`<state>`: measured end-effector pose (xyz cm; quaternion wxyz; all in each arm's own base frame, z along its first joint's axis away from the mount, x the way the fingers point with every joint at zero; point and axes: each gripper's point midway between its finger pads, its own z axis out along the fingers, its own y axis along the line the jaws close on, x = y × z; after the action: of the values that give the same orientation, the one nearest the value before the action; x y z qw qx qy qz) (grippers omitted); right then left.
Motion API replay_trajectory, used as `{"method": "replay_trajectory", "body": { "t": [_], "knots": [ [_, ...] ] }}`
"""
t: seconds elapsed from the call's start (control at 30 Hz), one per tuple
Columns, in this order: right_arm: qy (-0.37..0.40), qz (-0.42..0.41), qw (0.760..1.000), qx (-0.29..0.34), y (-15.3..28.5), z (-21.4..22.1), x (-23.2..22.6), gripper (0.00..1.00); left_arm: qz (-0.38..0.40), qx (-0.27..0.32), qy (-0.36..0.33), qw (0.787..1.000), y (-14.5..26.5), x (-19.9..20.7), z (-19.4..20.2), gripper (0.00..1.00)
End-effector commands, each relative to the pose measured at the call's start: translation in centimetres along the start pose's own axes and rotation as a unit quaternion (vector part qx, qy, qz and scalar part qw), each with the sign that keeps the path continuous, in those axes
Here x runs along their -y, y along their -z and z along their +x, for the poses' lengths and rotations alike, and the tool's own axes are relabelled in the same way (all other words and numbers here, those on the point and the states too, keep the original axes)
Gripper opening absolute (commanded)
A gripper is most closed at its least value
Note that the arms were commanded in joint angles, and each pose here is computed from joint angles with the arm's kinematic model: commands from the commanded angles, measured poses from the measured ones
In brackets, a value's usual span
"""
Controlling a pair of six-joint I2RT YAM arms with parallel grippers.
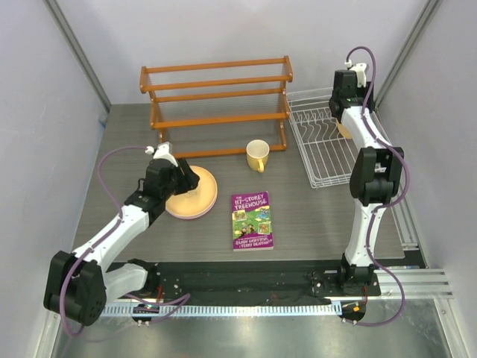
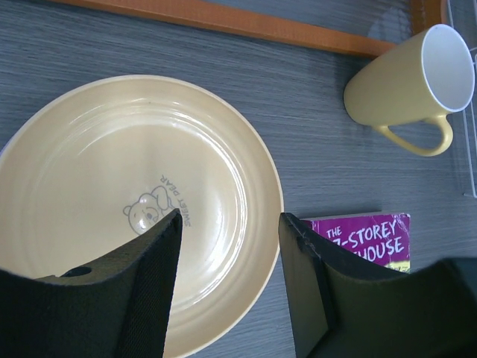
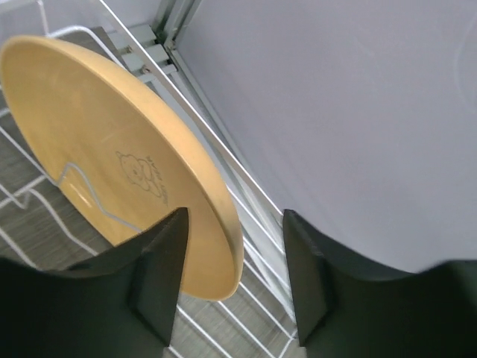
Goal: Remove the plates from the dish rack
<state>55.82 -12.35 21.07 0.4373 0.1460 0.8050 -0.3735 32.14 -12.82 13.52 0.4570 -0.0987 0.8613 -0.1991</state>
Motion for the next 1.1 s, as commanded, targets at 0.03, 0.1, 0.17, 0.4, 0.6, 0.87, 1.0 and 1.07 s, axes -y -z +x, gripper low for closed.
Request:
{"method": "replay_trajectory", "body": {
  "t": [0.03,0.1,0.17,0.4,0.6,0.87,1.0,1.07],
  "knots": [
    [0.005,0.022,1.0,0.02,0.1,-1.7,1.5,0.41,0.036,0.037,-0.011,0.999,-0.3,2.0,-2.7,0.56],
    [0.001,0.012,1.0,0.022,0.2,-1.8,1.3,0.25,0.036,0.035,-0.01,0.999,-0.5,2.0,-2.6,0.56],
    [-0.004,-0.001,1.0,0.024,0.5,-2.1,1.1,0.17,0.035,0.034,-0.009,0.999,-0.6,2.0,-2.6,0.56],
    [-0.03,-0.02,0.998,0.047,2.6,-4.7,1.8,0.01,0.036,0.036,-0.004,0.999,-0.8,2.1,-2.7,0.56],
    [-0.032,0.053,0.994,0.084,5.9,-6.9,3.1,0.01,0.036,0.035,-0.001,0.999,-0.8,2.2,-2.8,0.56],
    [-0.065,0.177,0.974,0.122,10.2,-7.6,8.7,0.01,0.025,0.041,-0.009,0.999,-0.2,1.8,-3.1,0.56],
    [-0.087,0.192,0.969,0.127,11.8,-6.8,10.6,0.01,0.023,0.034,-0.01,0.999,0.1,1.7,-2.8,0.56],
    [-0.114,0.177,0.968,0.137,13.7,-7.3,12.0,0.01,0.026,0.035,-0.01,0.999,0.3,1.8,-3.0,0.56]
  ]
}}
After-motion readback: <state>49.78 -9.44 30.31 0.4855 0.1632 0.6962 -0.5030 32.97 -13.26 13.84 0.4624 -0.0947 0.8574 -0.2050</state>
